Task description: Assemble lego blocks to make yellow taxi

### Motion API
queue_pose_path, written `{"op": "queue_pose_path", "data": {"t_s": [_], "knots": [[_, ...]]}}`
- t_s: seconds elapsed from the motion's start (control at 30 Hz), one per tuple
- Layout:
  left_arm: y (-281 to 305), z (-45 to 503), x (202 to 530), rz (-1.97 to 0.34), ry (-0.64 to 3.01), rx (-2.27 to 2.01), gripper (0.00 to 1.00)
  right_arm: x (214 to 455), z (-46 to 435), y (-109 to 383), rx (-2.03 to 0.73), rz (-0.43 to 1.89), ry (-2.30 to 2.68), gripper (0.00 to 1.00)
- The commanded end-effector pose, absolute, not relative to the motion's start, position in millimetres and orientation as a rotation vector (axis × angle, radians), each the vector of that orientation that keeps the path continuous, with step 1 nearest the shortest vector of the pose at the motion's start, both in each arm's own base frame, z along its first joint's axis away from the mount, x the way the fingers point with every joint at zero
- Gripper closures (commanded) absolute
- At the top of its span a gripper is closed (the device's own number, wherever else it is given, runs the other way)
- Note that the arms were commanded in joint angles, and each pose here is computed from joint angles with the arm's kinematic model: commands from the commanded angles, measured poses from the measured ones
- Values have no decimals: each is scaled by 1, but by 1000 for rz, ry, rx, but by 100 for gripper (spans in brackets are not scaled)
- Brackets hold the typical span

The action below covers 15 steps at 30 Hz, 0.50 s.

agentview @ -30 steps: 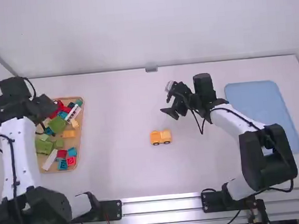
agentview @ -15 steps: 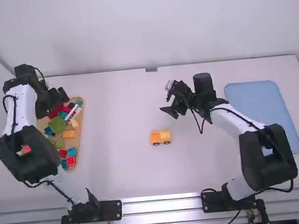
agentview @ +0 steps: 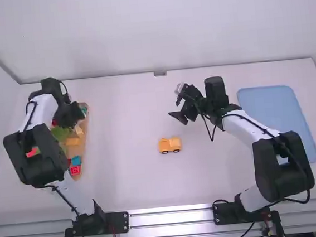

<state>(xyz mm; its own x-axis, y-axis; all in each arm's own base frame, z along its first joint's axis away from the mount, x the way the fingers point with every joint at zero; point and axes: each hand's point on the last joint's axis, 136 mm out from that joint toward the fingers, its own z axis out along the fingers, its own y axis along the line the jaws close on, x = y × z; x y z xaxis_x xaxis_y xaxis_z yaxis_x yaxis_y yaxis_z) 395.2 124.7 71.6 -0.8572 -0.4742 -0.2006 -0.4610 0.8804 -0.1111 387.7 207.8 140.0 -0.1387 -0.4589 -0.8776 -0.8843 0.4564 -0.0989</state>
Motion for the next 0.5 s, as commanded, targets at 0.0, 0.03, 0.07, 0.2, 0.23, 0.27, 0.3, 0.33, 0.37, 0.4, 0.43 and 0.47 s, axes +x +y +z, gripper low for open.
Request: {"op": "queue_pose_path", "data": {"t_s": [0.0, 0.03, 0.07, 0.2, 0.23, 0.27, 0.3, 0.33, 0.37, 0.4, 0.43, 0.47], "knots": [[129, 58, 384, -61, 2849, -774, 48, 388, 140, 208, -1138, 583, 1782, 2], [134, 55, 379, -5, 2849, -829, 48, 388, 140, 208, -1137, 582, 1782, 2], [138, 52, 373, 52, 2848, -878, 47, 388, 140, 208, -1138, 581, 1782, 2], [141, 43, 364, 102, 2869, -888, 47, 388, 140, 208, -1138, 581, 1780, 2], [141, 42, 364, 102, 2869, -888, 48, 388, 140, 208, -1138, 582, 1780, 2], [141, 40, 363, 103, 2868, -887, 48, 388, 140, 208, -1138, 582, 1780, 2], [141, 36, 362, 110, 2867, -887, 48, 388, 140, 208, -1138, 582, 1781, 1], [141, 33, 362, 113, 2866, -887, 48, 388, 140, 208, -1137, 583, 1782, 2], [141, 29, 361, 113, 2864, -886, 48, 388, 139, 208, -1138, 584, 1784, 1], [141, 28, 361, 113, 2864, -886, 48, 388, 139, 208, -1138, 584, 1785, 1], [143, 25, 360, 114, 2855, -893, 48, 387, 139, 208, -1138, 586, 1789, 2], [145, 23, 359, 116, 2857, -879, 49, 387, 138, 208, -1139, 587, 1792, 2]]}}
